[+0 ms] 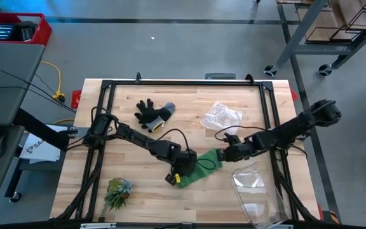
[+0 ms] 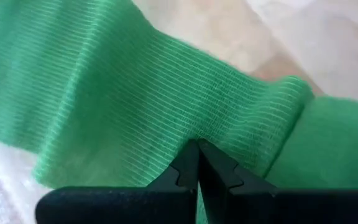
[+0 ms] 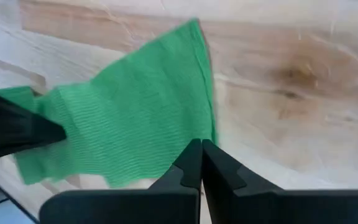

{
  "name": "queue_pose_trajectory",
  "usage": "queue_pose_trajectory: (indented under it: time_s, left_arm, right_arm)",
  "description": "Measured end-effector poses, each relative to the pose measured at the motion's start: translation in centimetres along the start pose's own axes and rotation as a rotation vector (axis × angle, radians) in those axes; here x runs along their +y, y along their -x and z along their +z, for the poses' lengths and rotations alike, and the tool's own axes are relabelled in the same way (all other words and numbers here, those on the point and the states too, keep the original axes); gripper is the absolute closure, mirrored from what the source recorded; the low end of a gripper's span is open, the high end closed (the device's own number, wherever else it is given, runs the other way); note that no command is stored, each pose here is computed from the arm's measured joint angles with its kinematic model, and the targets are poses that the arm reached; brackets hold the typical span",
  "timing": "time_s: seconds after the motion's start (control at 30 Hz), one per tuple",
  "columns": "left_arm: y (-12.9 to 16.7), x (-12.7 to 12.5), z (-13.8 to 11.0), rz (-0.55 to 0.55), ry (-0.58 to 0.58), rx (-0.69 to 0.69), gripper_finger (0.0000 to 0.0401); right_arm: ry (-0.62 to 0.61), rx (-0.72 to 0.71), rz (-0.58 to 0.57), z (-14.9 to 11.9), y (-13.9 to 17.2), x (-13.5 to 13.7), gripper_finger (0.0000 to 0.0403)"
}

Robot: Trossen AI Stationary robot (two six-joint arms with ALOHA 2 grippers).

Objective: Roll bandage
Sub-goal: Roll the green bandage

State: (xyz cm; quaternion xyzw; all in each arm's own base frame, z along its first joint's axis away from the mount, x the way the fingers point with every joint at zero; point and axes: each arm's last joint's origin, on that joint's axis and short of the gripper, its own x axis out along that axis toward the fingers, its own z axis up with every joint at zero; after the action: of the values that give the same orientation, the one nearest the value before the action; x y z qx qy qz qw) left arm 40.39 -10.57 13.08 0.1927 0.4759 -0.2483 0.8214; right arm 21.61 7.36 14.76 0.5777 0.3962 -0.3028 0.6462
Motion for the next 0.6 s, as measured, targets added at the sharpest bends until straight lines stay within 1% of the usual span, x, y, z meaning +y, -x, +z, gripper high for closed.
queue_pose_trajectory:
  time_s: [0.1,0.2,0.43,0.5,0.6]
  left_arm:
    - [0.1,0.5,-0.1,0.012,0.018,-0.003,0.0401]
    - [0.1,0.9,-0.3,0.042,0.047,0.005,0.0401]
    - [0.9,1.8,-0.1,0.104,0.063,-0.019,0.0401]
    - [0.9,1.9,0.1,0.112,0.060,-0.036,0.0401]
    - [0.9,2.0,0.3,0.117,0.055,-0.050,0.0401]
  right_arm:
    - [0.035,0.008,0.061,0.6,0.6,0.6,0.0403]
    - [0.073,0.055,0.110,0.8,0.5,1.2,0.0403]
    - [0.163,0.079,0.210,0.8,-1.7,2.4,0.0403]
    - [0.162,0.078,0.214,1.0,-2.6,2.5,0.0403]
    - [0.168,0.073,0.191,1.3,-3.7,2.2,0.0403]
